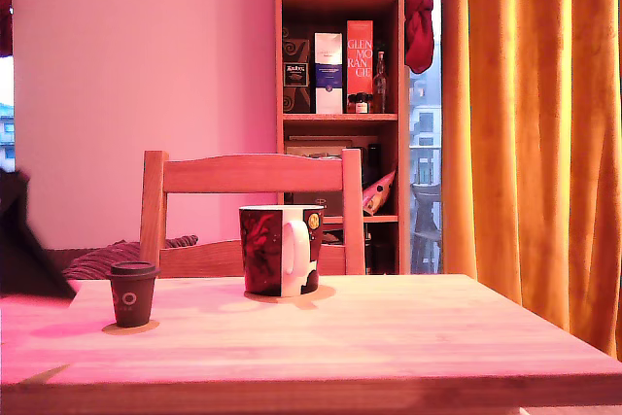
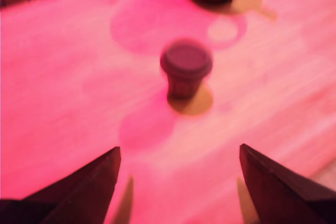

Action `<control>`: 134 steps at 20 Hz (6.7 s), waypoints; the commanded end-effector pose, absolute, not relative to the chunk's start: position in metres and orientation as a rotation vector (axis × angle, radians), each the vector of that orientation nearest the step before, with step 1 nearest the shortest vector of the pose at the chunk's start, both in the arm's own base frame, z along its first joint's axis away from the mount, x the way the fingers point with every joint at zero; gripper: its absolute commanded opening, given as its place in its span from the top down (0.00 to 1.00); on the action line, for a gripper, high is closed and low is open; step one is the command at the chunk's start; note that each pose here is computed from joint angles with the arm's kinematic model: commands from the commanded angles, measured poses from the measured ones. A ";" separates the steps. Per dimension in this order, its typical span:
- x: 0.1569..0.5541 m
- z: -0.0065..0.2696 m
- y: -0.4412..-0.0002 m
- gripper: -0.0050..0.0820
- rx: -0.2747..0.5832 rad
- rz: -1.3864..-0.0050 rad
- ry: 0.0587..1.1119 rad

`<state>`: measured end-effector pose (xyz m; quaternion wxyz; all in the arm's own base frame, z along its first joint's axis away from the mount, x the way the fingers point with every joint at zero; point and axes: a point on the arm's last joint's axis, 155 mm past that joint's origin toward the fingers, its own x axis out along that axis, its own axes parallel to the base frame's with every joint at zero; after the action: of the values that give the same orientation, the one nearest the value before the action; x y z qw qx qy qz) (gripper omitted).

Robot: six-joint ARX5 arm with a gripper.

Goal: Pick up the coffee capsules on the table and drop them inside the coffee cup

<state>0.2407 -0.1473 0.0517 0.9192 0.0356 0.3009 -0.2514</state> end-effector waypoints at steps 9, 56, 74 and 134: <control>0.254 0.069 -0.160 0.18 0.135 -0.575 0.486; 0.288 -0.008 -0.194 0.88 0.204 -0.704 0.570; 0.269 0.065 -0.193 0.88 0.001 -0.691 0.612; 0.390 0.116 -0.293 0.87 0.046 -0.728 0.758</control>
<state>0.3885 -0.2911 0.1155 0.8650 0.0237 0.3624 -0.3462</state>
